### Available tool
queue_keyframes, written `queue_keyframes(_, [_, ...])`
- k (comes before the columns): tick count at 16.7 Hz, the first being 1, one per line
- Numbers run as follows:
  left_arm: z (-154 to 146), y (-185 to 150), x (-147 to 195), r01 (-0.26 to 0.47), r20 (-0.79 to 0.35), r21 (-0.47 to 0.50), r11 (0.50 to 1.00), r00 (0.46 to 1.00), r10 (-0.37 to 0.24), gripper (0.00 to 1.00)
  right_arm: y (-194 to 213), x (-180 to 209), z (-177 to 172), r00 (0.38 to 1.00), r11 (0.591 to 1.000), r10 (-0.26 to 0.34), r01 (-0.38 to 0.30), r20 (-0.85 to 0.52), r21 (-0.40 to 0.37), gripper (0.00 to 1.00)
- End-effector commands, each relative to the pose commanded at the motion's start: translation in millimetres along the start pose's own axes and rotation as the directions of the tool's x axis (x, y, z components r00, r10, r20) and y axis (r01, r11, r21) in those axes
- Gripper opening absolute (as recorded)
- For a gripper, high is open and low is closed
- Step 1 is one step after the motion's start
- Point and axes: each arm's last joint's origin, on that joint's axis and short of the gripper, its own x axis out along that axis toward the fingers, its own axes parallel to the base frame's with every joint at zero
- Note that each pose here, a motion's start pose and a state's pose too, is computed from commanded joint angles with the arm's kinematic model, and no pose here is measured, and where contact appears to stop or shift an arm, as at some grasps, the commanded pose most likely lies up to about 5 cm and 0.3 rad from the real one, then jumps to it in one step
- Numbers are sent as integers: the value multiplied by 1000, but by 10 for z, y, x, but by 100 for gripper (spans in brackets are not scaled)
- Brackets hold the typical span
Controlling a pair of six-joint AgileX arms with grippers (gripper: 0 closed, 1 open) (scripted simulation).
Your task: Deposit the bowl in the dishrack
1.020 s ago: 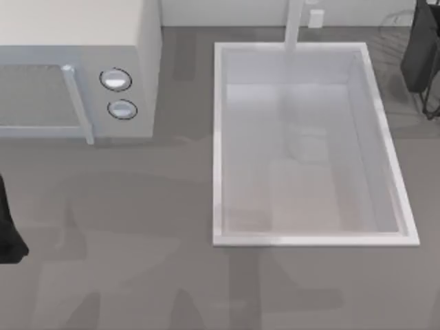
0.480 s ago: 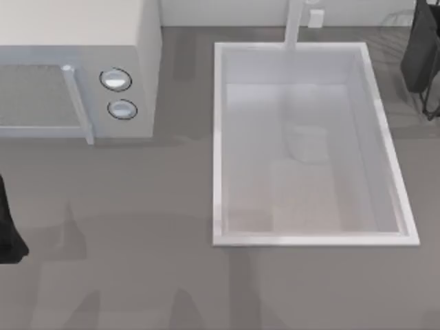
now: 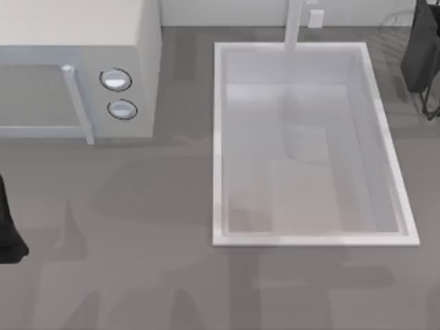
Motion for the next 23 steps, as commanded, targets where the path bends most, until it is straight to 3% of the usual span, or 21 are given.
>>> queue_keyframes(6, [0,0,0,0,0,0,1000,1000,0,100,-58,980,-930,1000,1000,-7,7,23,-16,0])
queue_keyframes(10, [0,0,0,0,0,0,1000,1000,0,100,122,1296,-1495,1000,1000,-11,12,19,-11,0])
queue_keyframes(17, [0,0,0,0,0,0,1000,1000,0,100,196,1360,-1660,1000,1000,-13,13,11,-7,0])
queue_keyframes(23, [0,0,0,0,0,0,1000,1000,0,100,196,1360,-1660,1000,1000,-13,13,11,-7,45])
